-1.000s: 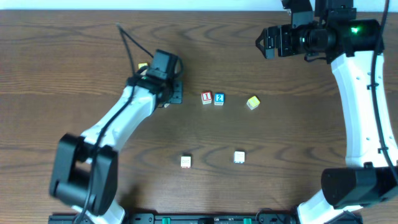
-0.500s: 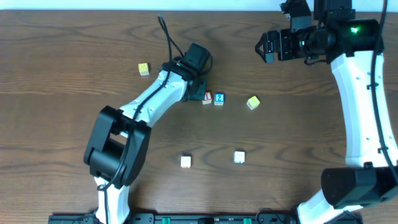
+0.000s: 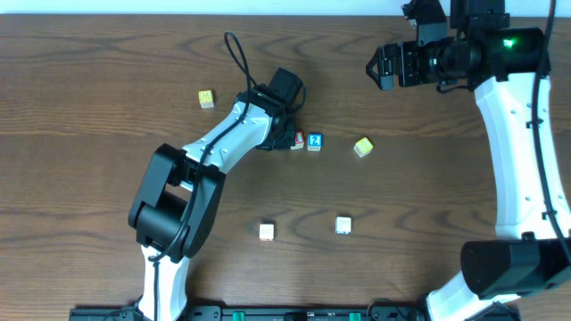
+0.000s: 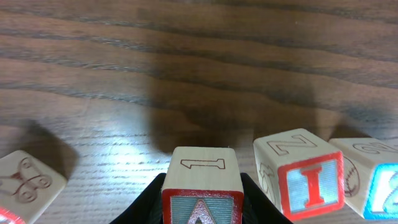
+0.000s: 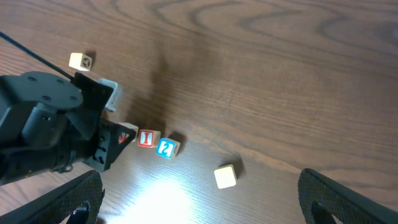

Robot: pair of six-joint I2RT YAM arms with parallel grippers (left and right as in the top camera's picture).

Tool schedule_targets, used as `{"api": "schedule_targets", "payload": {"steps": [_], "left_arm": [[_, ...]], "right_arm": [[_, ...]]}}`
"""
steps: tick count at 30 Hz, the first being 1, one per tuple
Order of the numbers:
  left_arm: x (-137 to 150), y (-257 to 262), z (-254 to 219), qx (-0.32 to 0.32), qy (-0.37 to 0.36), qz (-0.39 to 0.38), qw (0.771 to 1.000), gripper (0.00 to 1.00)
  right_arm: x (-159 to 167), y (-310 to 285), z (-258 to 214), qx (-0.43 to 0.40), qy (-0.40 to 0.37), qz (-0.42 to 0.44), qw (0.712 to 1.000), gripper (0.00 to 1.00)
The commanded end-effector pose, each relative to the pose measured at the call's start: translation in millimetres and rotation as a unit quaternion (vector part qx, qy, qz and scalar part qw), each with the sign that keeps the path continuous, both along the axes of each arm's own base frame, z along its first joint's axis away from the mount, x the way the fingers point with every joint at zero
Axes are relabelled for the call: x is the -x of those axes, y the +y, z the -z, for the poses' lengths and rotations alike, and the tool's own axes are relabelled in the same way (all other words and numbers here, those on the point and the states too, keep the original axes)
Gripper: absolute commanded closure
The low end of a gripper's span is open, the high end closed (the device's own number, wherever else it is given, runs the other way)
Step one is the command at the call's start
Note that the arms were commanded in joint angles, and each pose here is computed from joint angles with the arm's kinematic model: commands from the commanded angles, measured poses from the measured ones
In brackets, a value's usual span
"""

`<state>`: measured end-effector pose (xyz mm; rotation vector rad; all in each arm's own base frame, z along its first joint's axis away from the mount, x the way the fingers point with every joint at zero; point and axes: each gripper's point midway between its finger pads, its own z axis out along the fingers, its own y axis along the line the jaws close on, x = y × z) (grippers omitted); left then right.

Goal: Spell out Ai2
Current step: 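Carry the A block with the left gripper and place it left of I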

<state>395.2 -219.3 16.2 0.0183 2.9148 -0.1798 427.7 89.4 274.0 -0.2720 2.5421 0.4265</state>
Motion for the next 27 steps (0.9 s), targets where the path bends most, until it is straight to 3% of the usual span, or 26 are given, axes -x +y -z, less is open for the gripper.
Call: {"api": "schedule_targets", "payload": {"steps": [1, 27], "left_arm": [[-3.7, -4.7, 1.4, 0.010, 0.001, -0.008, 1.000, 0.94], [-3.8, -12.0, 1.7, -0.006, -0.016, 0.029, 0.999, 0.93]], "right_arm": [[-1.2, 3.6, -2.8, -0.002, -0.006, -0.008, 1.000, 0.01], [-1.8, 6.2, -3.5, -0.004, -0.007, -0.008, 1.000, 0.01]]}}
